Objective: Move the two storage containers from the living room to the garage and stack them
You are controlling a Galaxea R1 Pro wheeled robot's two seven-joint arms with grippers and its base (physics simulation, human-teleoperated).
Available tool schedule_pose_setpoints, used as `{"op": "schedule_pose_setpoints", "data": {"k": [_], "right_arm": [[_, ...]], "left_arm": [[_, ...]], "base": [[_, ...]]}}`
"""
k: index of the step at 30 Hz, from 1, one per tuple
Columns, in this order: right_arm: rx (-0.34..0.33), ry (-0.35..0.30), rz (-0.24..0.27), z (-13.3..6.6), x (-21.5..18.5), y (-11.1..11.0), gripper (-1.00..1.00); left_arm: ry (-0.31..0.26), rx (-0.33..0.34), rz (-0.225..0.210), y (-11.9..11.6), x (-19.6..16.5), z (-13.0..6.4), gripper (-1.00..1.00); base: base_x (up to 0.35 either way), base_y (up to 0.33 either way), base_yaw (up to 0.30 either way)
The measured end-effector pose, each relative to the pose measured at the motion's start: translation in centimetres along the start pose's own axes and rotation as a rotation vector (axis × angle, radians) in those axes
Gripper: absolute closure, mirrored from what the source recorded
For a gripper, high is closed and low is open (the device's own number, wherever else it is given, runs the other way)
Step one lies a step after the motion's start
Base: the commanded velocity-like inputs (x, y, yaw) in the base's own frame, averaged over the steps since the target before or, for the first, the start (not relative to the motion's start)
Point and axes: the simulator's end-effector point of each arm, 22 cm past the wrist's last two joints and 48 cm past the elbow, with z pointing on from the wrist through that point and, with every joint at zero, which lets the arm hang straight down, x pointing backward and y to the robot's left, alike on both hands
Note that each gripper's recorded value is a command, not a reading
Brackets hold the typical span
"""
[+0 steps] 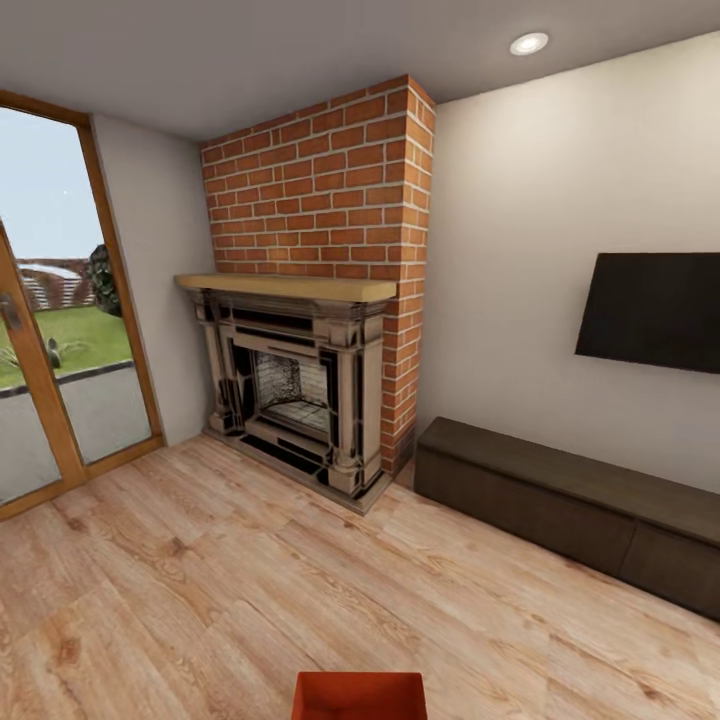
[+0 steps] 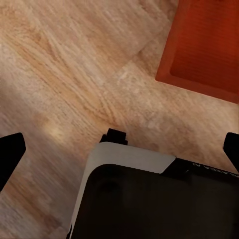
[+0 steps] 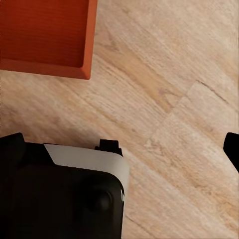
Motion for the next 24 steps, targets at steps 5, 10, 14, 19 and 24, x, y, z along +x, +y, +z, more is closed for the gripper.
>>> {"op": "schedule_pose_setpoints", "data": {"k": [5, 10, 14, 19, 24], "right_arm": [[0.000, 0.000, 0.000, 0.00, 0.00, 0.00, -1.00], [0.000, 0.000, 0.000, 0.00, 0.00, 0.00, -1.00], [0.001, 0.000, 0.000, 0.00, 0.01, -0.06, -1.00], [0.001, 0.000, 0.000, 0.00, 0.01, -0.11, -1.00], [0.000, 0.000, 0.001, 0.00, 0.00, 0.03, -1.00]], "left_arm": [[0.000, 0.001, 0.000, -0.08, 0.03, -0.01, -1.00], [0.001, 0.002, 0.001, -0.11, 0.04, -0.01, -1.00], [0.001, 0.002, 0.001, -0.12, 0.04, -0.01, -1.00], [0.000, 0.001, 0.001, -0.04, 0.02, 0.00, -1.00], [0.000, 0.000, 0.000, -0.01, 0.02, 0.00, -1.00]], "base": [[0.000, 0.061, 0.000], [0.000, 0.013, 0.000], [0.000, 0.004, 0.000], [0.000, 0.001, 0.000], [0.000, 0.000, -0.055]]}}
